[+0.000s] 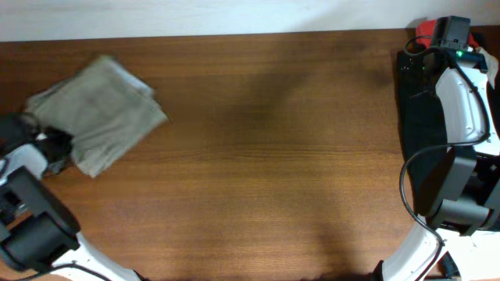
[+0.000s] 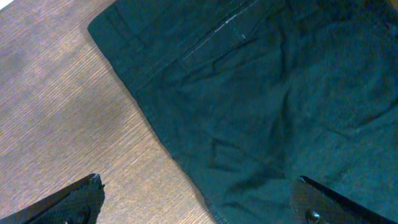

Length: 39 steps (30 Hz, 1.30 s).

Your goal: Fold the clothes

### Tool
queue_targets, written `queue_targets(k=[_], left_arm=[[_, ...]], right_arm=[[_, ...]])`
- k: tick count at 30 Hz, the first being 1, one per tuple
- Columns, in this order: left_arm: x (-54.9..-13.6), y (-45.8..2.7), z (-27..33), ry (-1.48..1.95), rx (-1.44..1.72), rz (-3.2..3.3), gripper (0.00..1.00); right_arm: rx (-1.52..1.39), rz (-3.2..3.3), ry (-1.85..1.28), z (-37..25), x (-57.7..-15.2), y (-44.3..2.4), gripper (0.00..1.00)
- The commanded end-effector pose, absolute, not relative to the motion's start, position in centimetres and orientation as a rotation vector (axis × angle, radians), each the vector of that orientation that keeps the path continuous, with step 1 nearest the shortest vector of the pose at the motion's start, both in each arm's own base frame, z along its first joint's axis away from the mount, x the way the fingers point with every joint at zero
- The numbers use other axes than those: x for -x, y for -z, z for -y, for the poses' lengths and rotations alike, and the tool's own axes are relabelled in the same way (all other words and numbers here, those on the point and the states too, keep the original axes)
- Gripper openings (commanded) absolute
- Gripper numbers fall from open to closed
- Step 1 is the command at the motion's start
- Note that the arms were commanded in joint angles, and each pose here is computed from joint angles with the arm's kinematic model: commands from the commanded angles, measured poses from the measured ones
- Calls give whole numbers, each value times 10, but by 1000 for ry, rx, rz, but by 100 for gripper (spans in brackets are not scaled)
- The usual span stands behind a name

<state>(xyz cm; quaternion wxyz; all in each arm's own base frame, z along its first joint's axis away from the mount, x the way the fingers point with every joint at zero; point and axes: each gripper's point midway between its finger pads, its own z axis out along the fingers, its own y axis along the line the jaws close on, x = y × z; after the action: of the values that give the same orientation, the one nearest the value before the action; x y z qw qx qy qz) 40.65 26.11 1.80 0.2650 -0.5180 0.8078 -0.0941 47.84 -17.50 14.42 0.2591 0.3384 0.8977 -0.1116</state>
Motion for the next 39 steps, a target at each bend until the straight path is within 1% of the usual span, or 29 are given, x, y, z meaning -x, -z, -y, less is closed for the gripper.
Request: queue_targets(k=[1, 3, 5, 7, 8, 10, 11, 13, 15, 16, 18, 19, 22, 25, 26, 28, 31, 35, 39], left_arm=[[-357, -19, -339, 212, 1765, -1859, 2], [-347, -16, -344, 206, 1802, -1847, 2], [-368, -16, -322, 229, 1743, -1904, 1], [-399, -17, -302, 246, 1627, -1948, 1], [-422, -5, -289, 249, 1505, -2003, 1], [-440, 15, -282, 307, 1406, -2054, 1], [-440, 26, -280, 312, 1360, -2119, 1], [-417, 36, -287, 251, 1350, -2228, 1], [-366, 41, -314, 242, 1559, -2249, 1], [-349, 41, -327, 237, 1575, -2255, 1], [-332, 40, -342, 223, 1593, -2243, 1], [-334, 40, -342, 241, 1589, -2237, 1], [-367, 39, -313, 292, 1558, -2246, 1], [-425, 39, -271, 301, 1403, -2266, 1], [-443, 39, -268, 292, 1357, -2235, 1], [-457, 36, -271, 286, 1309, -2198, 1], [-484, 17, -279, 272, 1208, -2113, 1], [-512, 5, -266, 279, 1100, -2064, 1], [-512, 3, -278, 168, 1107, -2038, 1]], right_arm=[[-919, -2392, 309, 177, -479, -161, 99], [-920, -2392, 309, 177, -479, -161, 99], [-919, -2392, 309, 177, -479, -161, 99], [-920, -2392, 309, 177, -479, -161, 99], [-920, -2392, 309, 177, -479, -161, 99], [-919, -2392, 309, 177, -479, -161, 99], [-919, -2392, 309, 177, -479, -161, 99], [-919, -2392, 309, 177, -479, -161, 98], [-919, -2392, 309, 177, -479, -161, 99], [-919, -2392, 309, 177, -479, -161, 99], [-919, -2392, 309, 177, -479, -161, 99], [-919, -2392, 309, 177, -479, -161, 99], [-919, -2392, 309, 177, -479, -161, 99], [-920, -2392, 309, 177, -479, -161, 99], [-919, -2392, 309, 177, -479, -161, 99], [-919, -2392, 309, 177, -479, -161, 99], [-919, -2392, 309, 177, -479, -161, 99], [-919, -2392, 309, 177, -479, -161, 99], [-919, -2392, 309, 177, -479, -161, 99]])
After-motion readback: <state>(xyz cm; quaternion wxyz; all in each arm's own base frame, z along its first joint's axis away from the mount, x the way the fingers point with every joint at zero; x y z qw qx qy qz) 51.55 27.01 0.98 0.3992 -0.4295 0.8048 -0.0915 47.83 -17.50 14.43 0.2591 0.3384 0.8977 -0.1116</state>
